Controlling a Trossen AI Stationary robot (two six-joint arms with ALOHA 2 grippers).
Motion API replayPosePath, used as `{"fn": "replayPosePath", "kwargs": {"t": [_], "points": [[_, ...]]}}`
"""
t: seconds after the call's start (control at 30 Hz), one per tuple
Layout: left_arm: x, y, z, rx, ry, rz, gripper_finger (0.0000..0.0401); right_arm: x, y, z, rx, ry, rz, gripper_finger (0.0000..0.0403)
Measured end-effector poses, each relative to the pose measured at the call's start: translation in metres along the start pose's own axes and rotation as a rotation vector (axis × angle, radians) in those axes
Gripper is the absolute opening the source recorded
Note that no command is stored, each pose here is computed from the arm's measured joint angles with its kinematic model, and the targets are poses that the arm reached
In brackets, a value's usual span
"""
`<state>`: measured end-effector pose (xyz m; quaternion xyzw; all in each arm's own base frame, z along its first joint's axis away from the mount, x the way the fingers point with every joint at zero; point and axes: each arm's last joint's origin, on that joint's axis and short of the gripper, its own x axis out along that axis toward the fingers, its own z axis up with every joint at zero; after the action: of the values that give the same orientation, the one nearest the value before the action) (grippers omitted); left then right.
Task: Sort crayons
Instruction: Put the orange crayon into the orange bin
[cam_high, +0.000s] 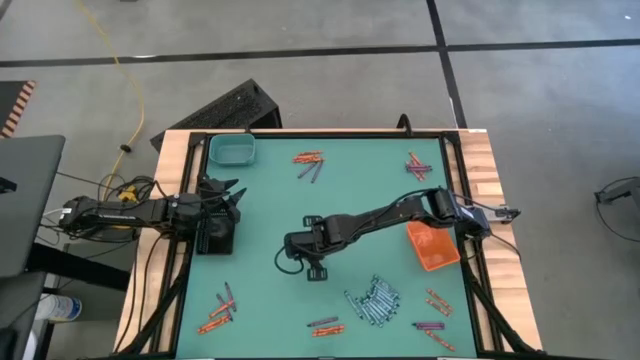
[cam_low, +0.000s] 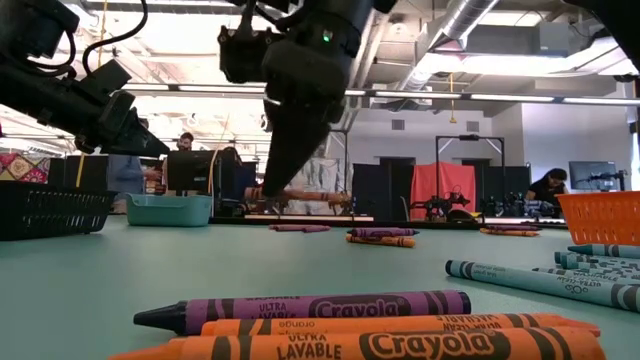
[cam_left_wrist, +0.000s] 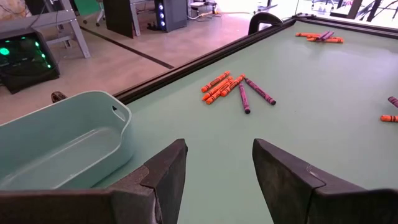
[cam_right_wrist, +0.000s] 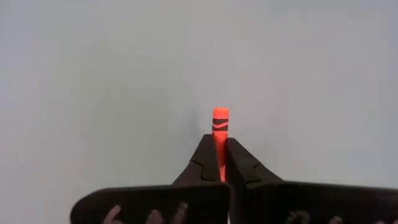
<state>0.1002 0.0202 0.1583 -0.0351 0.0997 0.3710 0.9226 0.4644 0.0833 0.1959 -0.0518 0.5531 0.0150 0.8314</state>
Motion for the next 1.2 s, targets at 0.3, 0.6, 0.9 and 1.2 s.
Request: {"fn": "replayPosePath", "kwargs": {"t": [0.3, 0.6, 0.9, 1.2], "points": [[0.000, 0.000, 0.000, 0.000, 0.000, 0.000, 0.0176, -0.017, -0.020, -0.001, 0.090, 0.111, -0.048, 0.0000], [0.000, 0.000, 0.000, 0.000, 0.000, 0.000, 0.0176, -0.032, -0.031, -0.001, 0.202, 0.169, -0.074, 0.0000], [0.000, 0.000, 0.000, 0.000, 0.000, 0.000, 0.0176, -0.035, -0.034, 0.000, 0.310, 0.161, -0.118, 0.0000], [0.000, 0.000, 0.000, 0.000, 0.000, 0.000, 0.0176, -0.037, -0.032, -0.007, 0.471, 0.221, -0.150, 0.0000]]}}
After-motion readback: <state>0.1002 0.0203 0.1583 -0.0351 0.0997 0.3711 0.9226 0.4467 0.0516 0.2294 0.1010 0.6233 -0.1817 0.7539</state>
